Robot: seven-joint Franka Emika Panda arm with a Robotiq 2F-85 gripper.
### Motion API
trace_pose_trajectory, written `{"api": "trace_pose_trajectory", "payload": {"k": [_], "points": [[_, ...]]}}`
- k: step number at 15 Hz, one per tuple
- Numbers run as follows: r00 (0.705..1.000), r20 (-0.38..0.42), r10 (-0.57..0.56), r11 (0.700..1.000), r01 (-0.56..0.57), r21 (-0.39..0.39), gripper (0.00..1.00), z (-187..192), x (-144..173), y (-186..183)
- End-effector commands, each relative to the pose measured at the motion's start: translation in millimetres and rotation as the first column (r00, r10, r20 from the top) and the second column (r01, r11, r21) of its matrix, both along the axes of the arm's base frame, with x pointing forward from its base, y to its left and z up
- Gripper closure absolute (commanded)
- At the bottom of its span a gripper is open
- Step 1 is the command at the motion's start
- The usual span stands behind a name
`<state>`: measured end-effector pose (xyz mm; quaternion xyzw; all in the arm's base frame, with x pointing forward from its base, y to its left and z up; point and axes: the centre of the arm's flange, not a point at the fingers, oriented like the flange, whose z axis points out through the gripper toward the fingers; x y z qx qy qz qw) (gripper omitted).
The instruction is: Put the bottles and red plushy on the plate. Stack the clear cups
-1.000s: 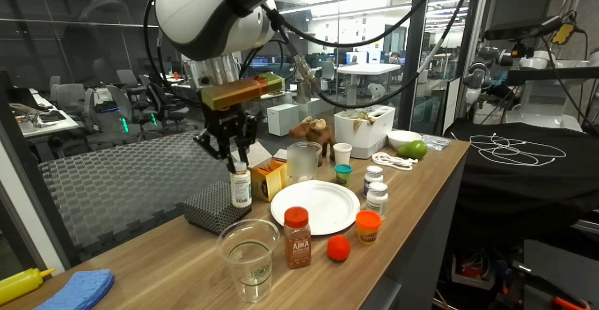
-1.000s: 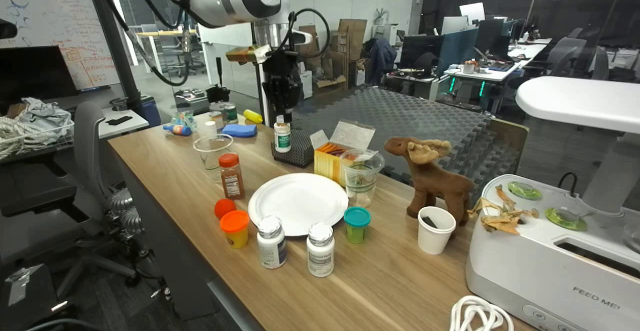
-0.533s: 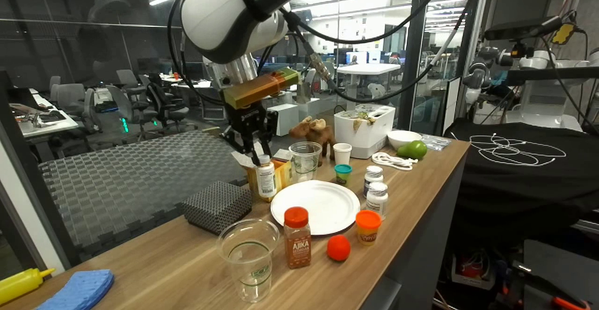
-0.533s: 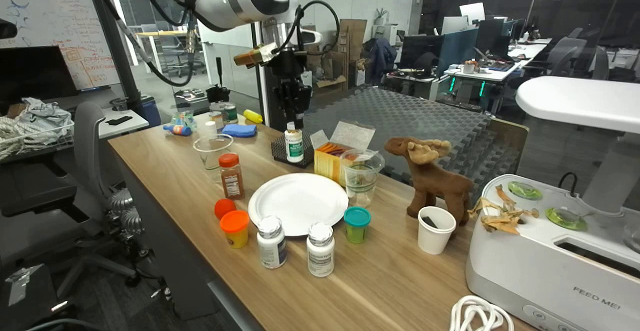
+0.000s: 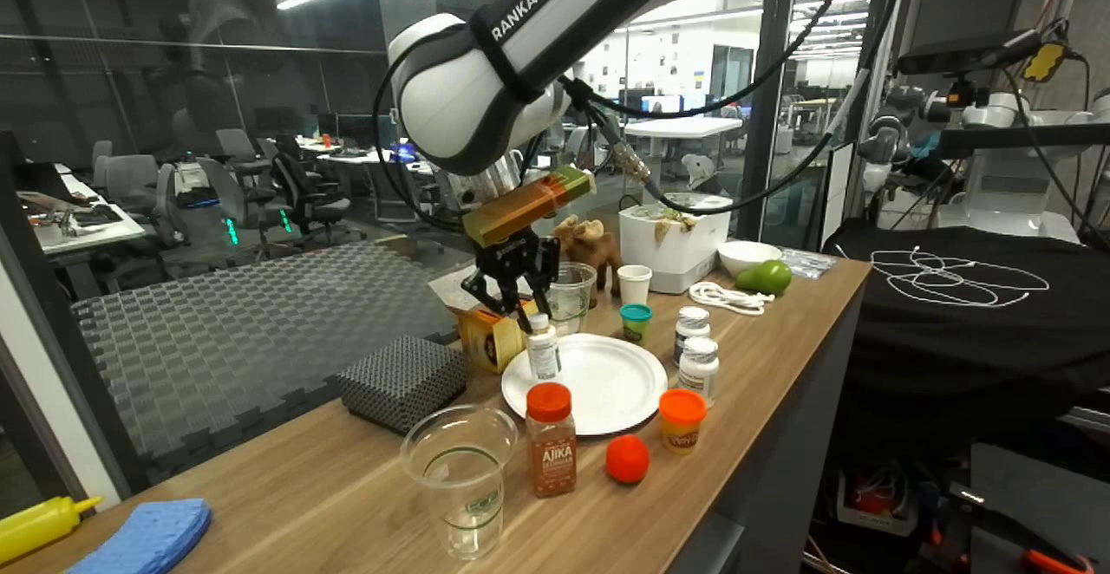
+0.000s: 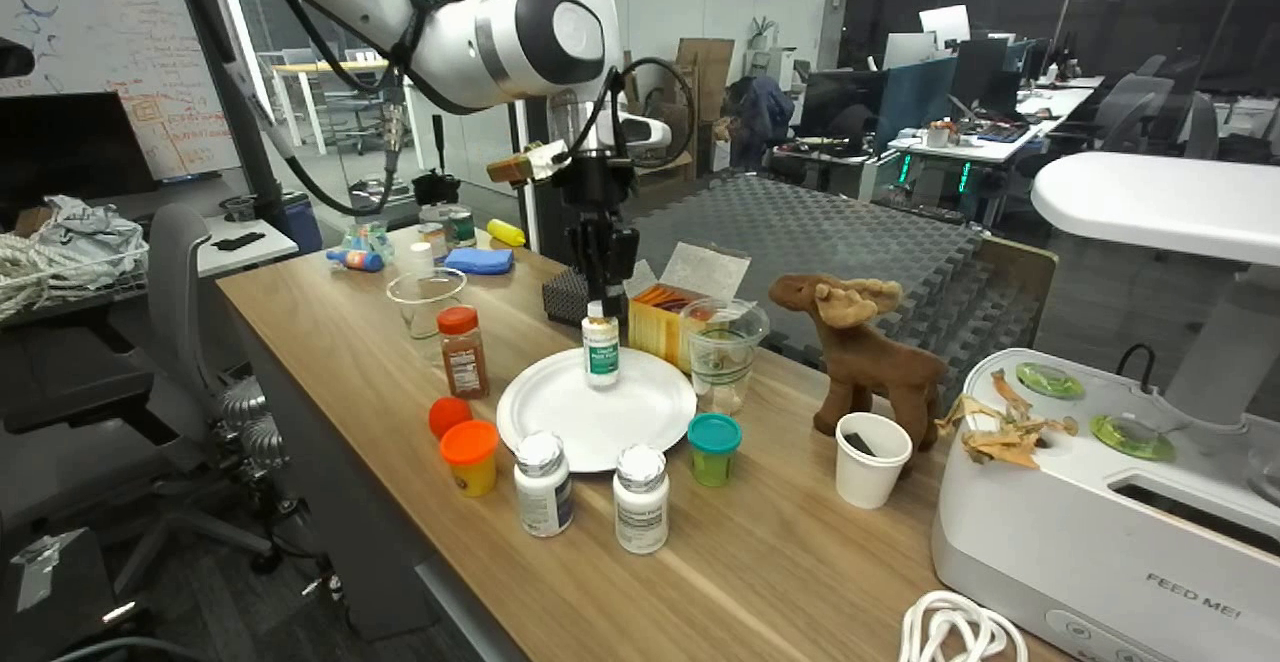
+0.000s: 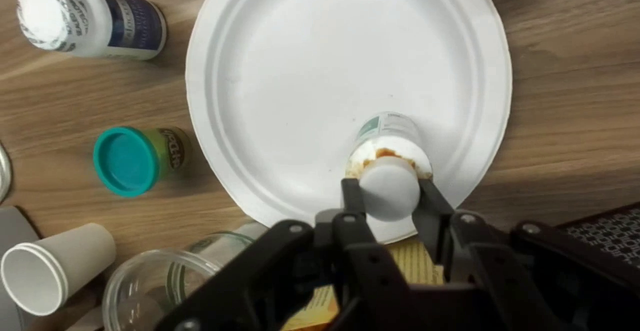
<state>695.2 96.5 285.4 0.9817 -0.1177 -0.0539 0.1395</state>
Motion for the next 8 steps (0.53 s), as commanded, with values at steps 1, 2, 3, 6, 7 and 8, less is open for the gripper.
{"api": "trace_pose_trajectory", "payload": {"k": [1, 2, 3, 6, 7, 8], "points": [[0.997, 0.047, -0.056, 0.998, 0.056, 0.000, 0.85, 1, -12, -19], [0.996, 0.053, -0.068, 0.998, 0.068, 0.004, 0.85, -1, -12, -23], [0.995, 0.060, -0.079, 0.997, 0.078, 0.015, 0.44, -3, -13, -26], [0.990, 0.086, -0.108, 0.994, 0.105, 0.036, 0.28, 1, -17, -36], [0.988, 0.097, -0.120, 0.992, 0.116, 0.043, 0.21, 6, -19, -39], [0.986, 0.109, -0.129, 0.991, 0.125, 0.043, 0.14, 10, -20, -42]]}}
